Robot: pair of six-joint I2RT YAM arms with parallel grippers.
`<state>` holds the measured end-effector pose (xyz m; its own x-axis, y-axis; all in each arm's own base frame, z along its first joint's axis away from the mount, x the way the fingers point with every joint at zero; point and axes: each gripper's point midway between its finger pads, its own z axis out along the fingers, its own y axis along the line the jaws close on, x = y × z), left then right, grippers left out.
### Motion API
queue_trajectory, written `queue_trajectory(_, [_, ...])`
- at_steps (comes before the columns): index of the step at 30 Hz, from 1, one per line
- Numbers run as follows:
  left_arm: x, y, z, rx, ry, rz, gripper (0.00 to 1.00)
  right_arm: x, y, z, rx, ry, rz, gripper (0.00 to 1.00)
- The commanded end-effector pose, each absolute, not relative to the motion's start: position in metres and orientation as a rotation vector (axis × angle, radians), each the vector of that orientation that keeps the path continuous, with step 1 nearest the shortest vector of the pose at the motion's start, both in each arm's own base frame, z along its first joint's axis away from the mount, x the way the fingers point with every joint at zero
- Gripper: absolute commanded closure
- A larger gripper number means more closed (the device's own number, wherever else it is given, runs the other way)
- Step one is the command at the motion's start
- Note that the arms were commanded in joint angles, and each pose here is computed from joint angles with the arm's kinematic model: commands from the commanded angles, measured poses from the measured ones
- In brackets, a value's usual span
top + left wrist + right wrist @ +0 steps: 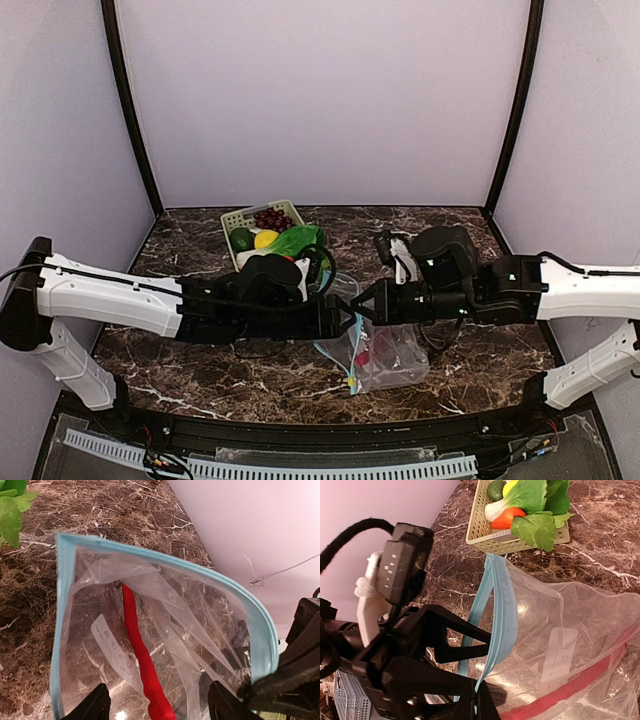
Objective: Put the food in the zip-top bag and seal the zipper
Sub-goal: Place the fake vegetable in the zipper food storage bag, then adjust the zipper food storage bag at the center of the board.
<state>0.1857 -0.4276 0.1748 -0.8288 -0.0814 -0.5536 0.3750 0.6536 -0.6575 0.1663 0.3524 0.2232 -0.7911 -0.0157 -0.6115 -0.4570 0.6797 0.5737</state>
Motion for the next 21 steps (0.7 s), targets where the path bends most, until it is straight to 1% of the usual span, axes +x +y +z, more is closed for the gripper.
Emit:
queue_trajectory(1, [0.162, -0.425, 0.238, 0.367, 2.239, -1.233, 0.3, 0.175, 0.343, 0.222, -0.285, 2.311, 0.985, 1.0])
queue_trajectory(5, [0.144, -0.413, 0.26, 0.431, 2.217, -1.321, 0.29, 0.18, 0.338, 0.218, -0.265, 2.324, 0.962, 1.0])
queue_trajectory(10, [0.148, -0.368, 0.241, 0.288, 2.28, -1.196, 0.3, 0.183, 0.337, 0.226, -0.263, 2.3, 0.967, 1.0])
queue_trajectory(12, [0.149, -0.351, 0.235, 0.213, 2.281, -1.191, 0.29, 0.183, 0.337, 0.229, -0.267, 2.292, 0.967, 1.0])
queue_trajectory(13, [0.148, -0.346, 0.222, 0.184, 2.307, -1.182, 0.29, 0.184, 0.337, 0.23, -0.269, 2.289, 0.967, 1.0])
queue_trajectory(18, [0.143, -0.356, 0.214, 0.147, 2.287, -1.308, 0.25, 0.184, 0.341, 0.233, -0.291, 2.282, 0.969, 1.0])
queue_trajectory(21, [0.145, -0.365, 0.211, 0.159, 2.292, -1.321, 0.23, 0.184, 0.343, 0.236, -0.299, 2.277, 0.975, 1.0])
